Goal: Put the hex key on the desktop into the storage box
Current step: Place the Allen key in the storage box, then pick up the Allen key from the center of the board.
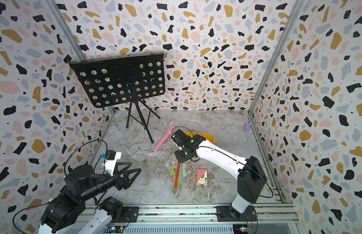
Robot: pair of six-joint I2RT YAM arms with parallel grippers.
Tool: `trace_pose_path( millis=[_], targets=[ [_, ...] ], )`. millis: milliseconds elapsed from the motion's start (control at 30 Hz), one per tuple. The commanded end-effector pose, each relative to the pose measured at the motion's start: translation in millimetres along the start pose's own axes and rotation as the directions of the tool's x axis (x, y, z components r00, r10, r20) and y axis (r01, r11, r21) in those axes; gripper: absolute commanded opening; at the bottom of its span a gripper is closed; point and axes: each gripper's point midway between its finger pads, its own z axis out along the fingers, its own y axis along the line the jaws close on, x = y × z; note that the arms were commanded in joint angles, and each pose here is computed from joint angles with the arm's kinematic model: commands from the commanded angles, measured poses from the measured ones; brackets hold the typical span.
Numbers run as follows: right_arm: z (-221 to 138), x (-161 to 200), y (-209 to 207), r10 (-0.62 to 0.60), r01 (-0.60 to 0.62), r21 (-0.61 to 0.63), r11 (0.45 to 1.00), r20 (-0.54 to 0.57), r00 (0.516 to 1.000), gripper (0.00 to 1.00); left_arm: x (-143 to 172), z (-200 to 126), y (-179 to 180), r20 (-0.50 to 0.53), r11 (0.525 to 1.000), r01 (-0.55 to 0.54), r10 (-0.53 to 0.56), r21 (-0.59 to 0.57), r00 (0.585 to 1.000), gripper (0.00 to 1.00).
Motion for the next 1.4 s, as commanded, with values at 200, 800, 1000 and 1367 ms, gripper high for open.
trace_pose_path(
  millis=[200, 800, 1000, 1367],
  targets=[
    [36, 11, 28, 0.278, -0.281, -0.018, 0.960, -0.098, 0.956, 0.33, -7, -1, 0, 0.043, 1.000, -0.013, 0.013, 0.001, 0.999, 0.85],
    [78, 31, 24, 0.415, -0.414, 0.040, 0.909, -0.166, 0.895, 0.39, -8, -1, 0, 0.044, 1.000, -0.011, 0.011, -0.002, 0.999, 0.85],
    [85, 35, 26, 0.434, -0.435, 0.036, 0.900, -0.180, 0.883, 0.40, -7, -1, 0, 0.044, 1.000, -0.012, 0.012, -0.002, 0.999, 0.85],
    [97, 37, 27, 0.455, -0.457, 0.042, 0.889, -0.201, 0.867, 0.39, -7, -1, 0, 0.043, 1.000, -0.012, 0.012, -0.001, 0.999, 0.85]
  ],
)
